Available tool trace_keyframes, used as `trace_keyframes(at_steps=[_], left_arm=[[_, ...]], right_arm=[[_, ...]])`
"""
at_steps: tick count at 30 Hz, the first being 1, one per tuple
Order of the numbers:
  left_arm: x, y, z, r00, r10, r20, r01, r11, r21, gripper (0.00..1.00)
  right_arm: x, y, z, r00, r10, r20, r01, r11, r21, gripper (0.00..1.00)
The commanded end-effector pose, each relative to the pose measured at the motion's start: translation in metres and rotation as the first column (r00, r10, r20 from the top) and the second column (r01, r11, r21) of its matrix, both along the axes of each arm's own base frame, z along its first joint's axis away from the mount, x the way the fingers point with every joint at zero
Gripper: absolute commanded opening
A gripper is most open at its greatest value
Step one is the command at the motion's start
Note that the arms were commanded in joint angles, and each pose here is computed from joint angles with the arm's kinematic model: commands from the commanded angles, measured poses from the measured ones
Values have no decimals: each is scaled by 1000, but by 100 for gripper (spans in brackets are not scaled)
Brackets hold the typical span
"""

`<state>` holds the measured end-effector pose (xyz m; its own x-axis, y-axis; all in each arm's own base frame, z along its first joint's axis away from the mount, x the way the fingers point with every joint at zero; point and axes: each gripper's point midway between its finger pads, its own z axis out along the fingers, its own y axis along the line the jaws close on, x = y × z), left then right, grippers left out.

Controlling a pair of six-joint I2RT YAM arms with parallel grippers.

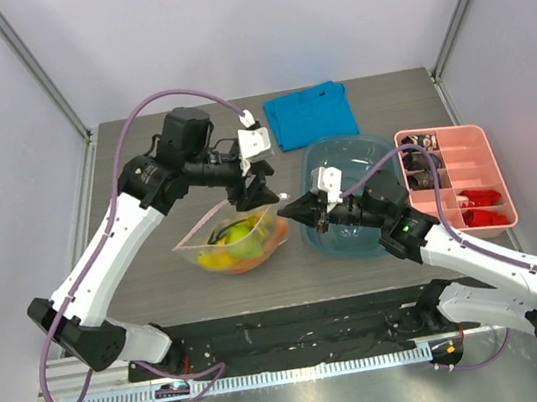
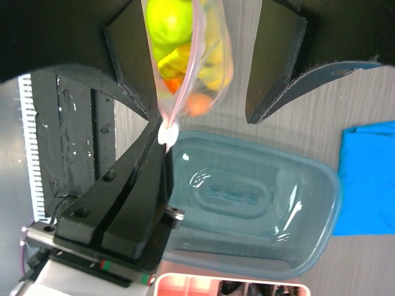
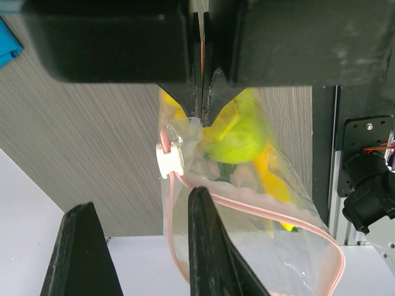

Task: Place the food in the zip-top bag and seal the zipper
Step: Zip the zipper food storage bag at the center of the board.

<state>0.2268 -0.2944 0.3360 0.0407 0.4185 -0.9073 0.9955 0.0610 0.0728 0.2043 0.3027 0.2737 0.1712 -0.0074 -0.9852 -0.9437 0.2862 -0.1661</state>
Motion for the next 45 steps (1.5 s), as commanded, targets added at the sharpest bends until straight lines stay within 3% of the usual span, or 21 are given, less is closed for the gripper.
trace_keyframes(at_steps=[1, 6, 17, 23, 26, 32, 34, 35, 38, 41, 45], left_arm=[[-10, -7, 17, 997, -52, 51, 52, 999, -11, 62], [-22, -16, 15, 996, -80, 37, 80, 997, -16, 59], [-19, -22, -10, 996, -54, 69, 49, 996, 68, 36], [-8, -7, -14, 991, -12, 133, -7, 990, 141, 6], [-10, 2, -14, 986, -22, 166, -6, 986, 169, 0], [-23, 7, -14, 992, -26, 123, 6, 987, 160, 0], [-25, 2, -6, 993, -29, 118, 15, 993, 116, 0], [-28, 1, -3, 993, -36, 116, 24, 995, 99, 0], [-34, -4, 3, 994, -63, 88, 57, 996, 72, 0], [-44, -7, 7, 992, -107, 64, 104, 994, 46, 0], [-53, -11, 12, 989, -143, 35, 142, 990, 15, 0]], right_arm=[[-1, -2, 41, 996, -17, 92, 11, 998, 68, 1], [-2, -1, 43, 996, -16, 93, 9, 997, 70, 1], [-3, 1, 47, 996, -14, 90, 7, 997, 77, 1], [-1, -4, 45, 995, -44, 94, 36, 996, 78, 1], [-1, -9, 43, 994, -65, 89, 58, 995, 80, 1], [0, -12, 41, 994, -81, 74, 76, 995, 67, 1], [-3, -9, 36, 997, -54, 63, 51, 998, 42, 19], [-4, -8, 38, 997, -48, 62, 45, 998, 39, 37], [-2, -8, 44, 995, -52, 80, 48, 998, 46, 58], [-1, -6, 50, 995, -50, 89, 45, 998, 51, 71], [-5, 0, 59, 995, -7, 98, 2, 998, 61, 73]])
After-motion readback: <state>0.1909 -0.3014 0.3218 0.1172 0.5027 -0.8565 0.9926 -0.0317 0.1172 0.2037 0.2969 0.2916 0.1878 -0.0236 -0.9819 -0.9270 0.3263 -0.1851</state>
